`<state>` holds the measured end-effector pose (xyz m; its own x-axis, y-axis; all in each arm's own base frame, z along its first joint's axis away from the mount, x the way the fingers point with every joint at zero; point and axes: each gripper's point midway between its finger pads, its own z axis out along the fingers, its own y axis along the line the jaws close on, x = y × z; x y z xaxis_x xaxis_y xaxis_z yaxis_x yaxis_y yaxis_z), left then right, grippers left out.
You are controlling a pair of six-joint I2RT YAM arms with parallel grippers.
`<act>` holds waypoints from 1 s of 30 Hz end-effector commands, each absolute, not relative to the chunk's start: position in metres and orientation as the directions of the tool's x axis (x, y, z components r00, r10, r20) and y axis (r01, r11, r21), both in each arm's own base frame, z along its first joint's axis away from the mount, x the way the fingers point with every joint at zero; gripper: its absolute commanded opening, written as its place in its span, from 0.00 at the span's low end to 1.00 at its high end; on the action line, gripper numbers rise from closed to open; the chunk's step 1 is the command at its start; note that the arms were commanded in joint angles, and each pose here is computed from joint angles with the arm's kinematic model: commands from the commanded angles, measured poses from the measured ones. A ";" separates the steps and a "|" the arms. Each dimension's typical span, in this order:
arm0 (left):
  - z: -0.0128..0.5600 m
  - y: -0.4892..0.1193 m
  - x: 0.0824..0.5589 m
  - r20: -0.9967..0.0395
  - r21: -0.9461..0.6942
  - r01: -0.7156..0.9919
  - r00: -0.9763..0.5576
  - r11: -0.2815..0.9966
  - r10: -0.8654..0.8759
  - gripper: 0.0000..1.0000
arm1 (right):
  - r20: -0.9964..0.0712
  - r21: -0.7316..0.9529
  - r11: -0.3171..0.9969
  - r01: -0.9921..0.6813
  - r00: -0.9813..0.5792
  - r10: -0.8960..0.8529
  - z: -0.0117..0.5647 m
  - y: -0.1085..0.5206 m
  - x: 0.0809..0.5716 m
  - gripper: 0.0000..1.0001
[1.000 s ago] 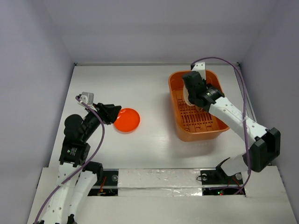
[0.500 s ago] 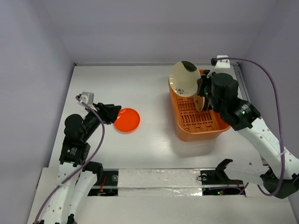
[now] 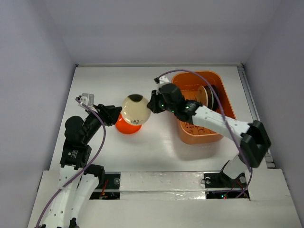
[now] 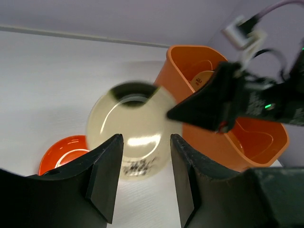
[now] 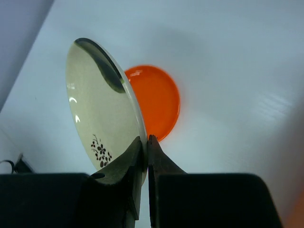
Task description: Unload the plates from the dish rack
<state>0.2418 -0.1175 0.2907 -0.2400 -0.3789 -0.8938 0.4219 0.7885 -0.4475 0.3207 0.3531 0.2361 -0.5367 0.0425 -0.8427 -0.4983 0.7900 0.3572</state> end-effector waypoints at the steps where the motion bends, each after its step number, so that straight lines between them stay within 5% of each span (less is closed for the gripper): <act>1: 0.321 -0.114 0.242 -0.911 -0.409 0.447 -0.155 0.795 -0.381 0.41 | -0.818 0.490 0.651 -0.580 -0.564 0.113 0.254 0.404 0.313 0.00; 15: 0.321 -0.115 0.239 -0.910 -0.412 0.456 -0.157 0.789 -0.385 0.40 | -0.705 0.528 0.707 -0.471 -0.707 0.056 0.145 0.441 0.333 0.02; 21: 0.324 -0.115 0.237 -0.911 -0.408 0.461 -0.149 0.788 -0.385 0.40 | -0.694 0.524 0.722 -0.452 -0.718 0.054 0.131 0.440 0.335 0.27; 25: 0.323 -0.115 0.237 -0.910 -0.411 0.460 -0.150 0.787 -0.387 0.40 | -0.717 0.486 0.748 -0.453 -0.695 0.045 0.136 0.431 0.337 0.66; 30: 0.324 -0.115 0.237 -0.911 -0.408 0.462 -0.147 0.787 -0.386 0.40 | -0.738 0.454 0.747 -0.486 -0.675 0.009 0.150 0.424 0.333 0.78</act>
<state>0.2403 -0.1159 0.2960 -0.2231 -0.3804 -0.8975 0.4244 0.7910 -0.4407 0.3267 0.4175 0.0949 -0.7528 -0.0239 -0.6578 -0.4255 0.7801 0.4587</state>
